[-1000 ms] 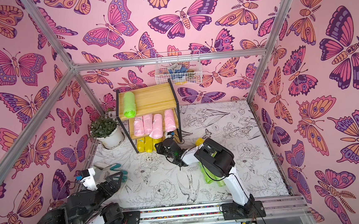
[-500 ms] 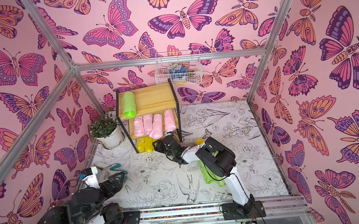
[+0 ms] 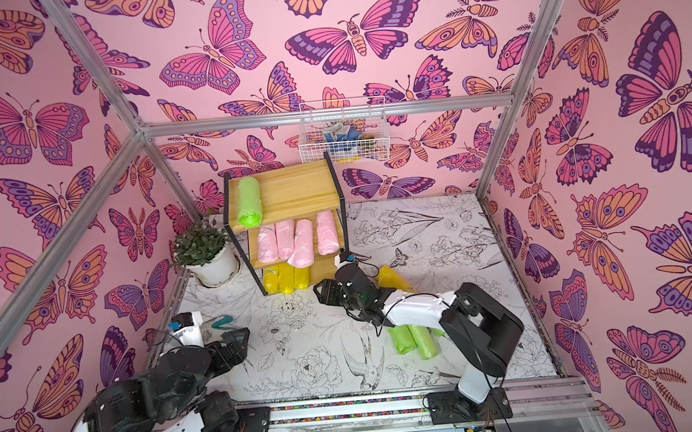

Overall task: Sort the rolls of trash bags by color and place them on the shelf
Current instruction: Place the roll of trash bags on the shelf, then pick up the roll of trash bags from the center of the board.

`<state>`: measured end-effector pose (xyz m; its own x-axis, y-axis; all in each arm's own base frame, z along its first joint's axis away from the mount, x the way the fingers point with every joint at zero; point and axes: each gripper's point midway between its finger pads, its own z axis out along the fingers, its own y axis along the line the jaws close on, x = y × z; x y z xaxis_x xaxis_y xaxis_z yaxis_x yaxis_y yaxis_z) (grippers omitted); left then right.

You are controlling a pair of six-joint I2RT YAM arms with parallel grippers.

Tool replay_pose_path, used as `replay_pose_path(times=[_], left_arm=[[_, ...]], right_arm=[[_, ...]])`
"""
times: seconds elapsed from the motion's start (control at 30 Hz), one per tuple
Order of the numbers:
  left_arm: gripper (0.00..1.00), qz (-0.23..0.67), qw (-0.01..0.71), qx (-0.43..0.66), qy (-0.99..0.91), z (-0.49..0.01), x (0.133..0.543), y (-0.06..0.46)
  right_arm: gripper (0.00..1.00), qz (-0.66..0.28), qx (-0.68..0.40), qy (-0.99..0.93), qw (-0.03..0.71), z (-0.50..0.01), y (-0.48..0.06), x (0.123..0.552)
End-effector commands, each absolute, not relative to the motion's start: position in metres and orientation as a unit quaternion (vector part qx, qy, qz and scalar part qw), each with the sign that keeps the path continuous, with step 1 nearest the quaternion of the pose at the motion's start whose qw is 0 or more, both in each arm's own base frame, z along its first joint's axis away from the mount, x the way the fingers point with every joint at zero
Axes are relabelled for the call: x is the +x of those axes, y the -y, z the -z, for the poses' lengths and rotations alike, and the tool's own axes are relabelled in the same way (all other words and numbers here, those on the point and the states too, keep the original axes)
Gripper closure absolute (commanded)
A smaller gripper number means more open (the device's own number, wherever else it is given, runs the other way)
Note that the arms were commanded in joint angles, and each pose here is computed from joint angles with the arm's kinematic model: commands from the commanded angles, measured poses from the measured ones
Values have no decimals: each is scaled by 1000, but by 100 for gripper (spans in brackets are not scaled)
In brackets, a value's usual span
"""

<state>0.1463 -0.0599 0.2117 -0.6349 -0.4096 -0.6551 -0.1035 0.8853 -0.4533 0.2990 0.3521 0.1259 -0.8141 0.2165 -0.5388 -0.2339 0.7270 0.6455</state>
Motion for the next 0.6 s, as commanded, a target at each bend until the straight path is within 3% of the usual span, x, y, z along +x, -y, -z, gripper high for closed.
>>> replay_pose_path(times=[0.0, 0.17, 0.27, 0.57], left_arm=[[2, 184, 385, -110, -898, -212, 149, 77], [2, 199, 374, -91, -901, -212, 157, 103], [2, 211, 369, -85, -901, -212, 161, 115], [2, 235, 345, -62, -906, -209, 165, 145]], right_arm=[[38, -250, -75, -919, 294, -124, -309, 281], [25, -110, -109, -946, 286, -135, -243, 270], [16, -79, -94, -957, 264, -137, -209, 269], [14, -40, -14, -968, 246, -132, -138, 284]])
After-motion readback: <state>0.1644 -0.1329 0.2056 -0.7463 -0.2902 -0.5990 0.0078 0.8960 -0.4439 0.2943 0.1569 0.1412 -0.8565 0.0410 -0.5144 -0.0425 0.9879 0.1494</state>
